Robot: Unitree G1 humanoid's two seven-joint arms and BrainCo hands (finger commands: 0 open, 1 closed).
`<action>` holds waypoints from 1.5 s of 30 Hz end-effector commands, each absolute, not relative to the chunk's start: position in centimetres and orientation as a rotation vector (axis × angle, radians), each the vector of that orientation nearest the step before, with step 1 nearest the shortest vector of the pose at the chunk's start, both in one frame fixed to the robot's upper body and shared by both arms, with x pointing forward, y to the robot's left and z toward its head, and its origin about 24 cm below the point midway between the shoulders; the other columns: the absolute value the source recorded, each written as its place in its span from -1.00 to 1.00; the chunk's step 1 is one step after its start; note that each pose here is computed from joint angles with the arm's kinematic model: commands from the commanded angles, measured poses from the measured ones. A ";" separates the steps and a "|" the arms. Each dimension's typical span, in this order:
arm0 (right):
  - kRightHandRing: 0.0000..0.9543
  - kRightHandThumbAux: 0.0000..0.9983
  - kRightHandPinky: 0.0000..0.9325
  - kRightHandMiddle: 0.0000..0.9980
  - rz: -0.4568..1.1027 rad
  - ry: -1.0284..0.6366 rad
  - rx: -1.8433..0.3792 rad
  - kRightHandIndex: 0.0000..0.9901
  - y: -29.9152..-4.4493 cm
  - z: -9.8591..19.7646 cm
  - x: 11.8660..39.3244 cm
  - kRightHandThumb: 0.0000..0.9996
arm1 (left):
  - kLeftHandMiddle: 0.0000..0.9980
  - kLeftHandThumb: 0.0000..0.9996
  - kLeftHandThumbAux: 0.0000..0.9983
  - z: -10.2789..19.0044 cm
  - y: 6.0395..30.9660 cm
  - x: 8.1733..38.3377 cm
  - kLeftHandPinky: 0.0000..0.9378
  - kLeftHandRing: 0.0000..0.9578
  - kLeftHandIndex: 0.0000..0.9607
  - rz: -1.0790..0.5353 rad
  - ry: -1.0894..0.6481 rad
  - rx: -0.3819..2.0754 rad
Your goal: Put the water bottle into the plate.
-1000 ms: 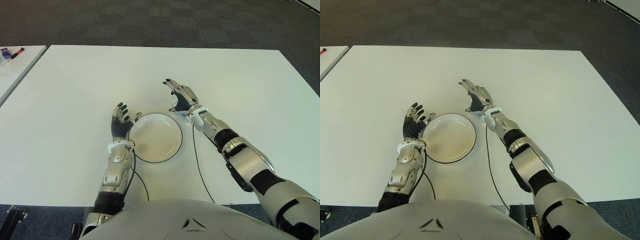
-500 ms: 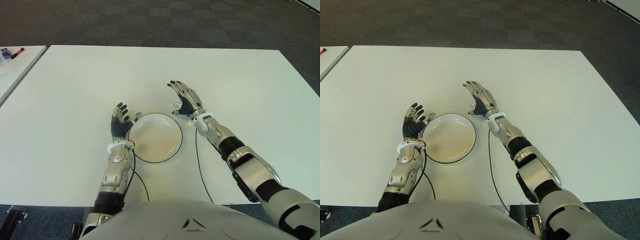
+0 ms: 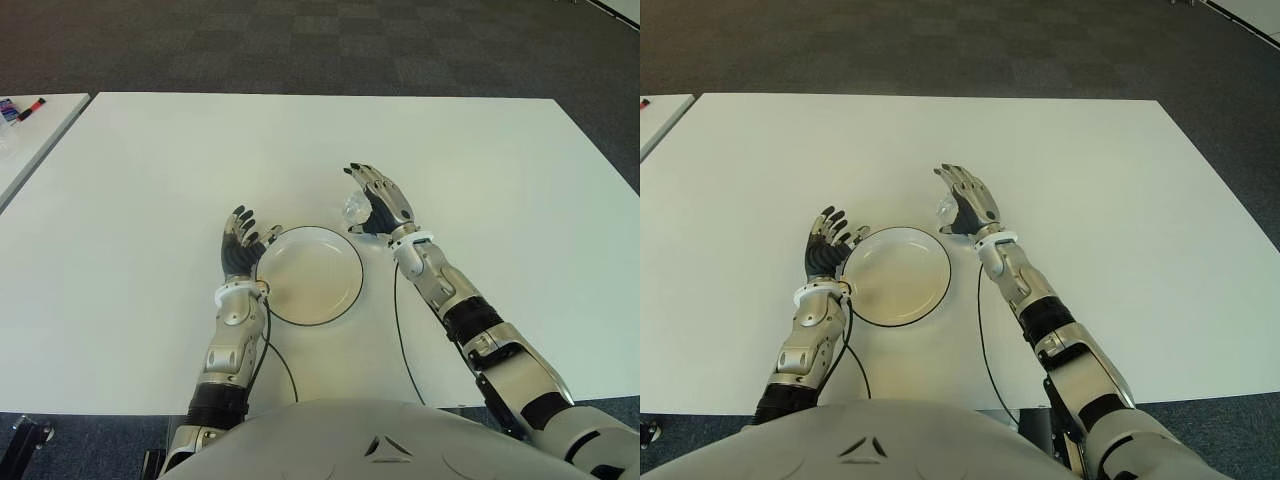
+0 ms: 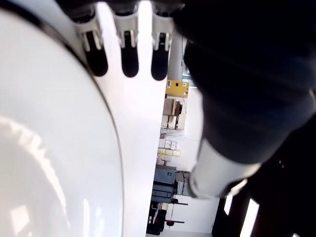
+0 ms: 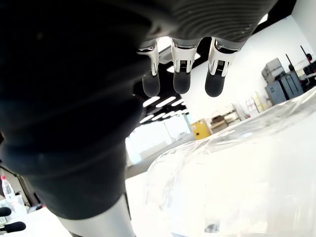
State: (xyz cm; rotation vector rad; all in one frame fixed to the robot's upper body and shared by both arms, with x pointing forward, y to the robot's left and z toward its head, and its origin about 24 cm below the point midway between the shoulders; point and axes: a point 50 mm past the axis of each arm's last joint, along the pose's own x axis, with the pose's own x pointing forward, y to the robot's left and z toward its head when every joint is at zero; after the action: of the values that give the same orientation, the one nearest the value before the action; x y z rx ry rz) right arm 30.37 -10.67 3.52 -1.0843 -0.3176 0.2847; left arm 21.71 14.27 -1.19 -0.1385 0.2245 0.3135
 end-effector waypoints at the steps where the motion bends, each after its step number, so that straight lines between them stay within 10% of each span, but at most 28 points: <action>1: -1.00 0.99 -0.96 -1.00 0.293 -0.281 -1.079 -1.00 -10.8 3.2 30.1 -0.77 | -0.65 -0.85 0.77 -1.7 12.7 21.7 -0.63 -0.68 -0.71 0.304 0.266 -0.203; 45: -1.00 0.86 -1.00 -1.00 0.317 -0.189 -1.107 -1.00 -11.0 1.9 30.1 -0.79 | -0.65 -0.88 0.78 -1.8 12.6 21.8 -0.62 -0.68 -0.72 0.306 0.263 -0.205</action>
State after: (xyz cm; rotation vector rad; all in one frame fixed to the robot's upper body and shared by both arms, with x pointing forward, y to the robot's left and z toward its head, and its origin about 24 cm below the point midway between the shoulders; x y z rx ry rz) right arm 30.31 -10.71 2.73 -1.0961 -0.2438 0.3143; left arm 21.79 14.49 -1.34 -0.1379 0.2268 0.3235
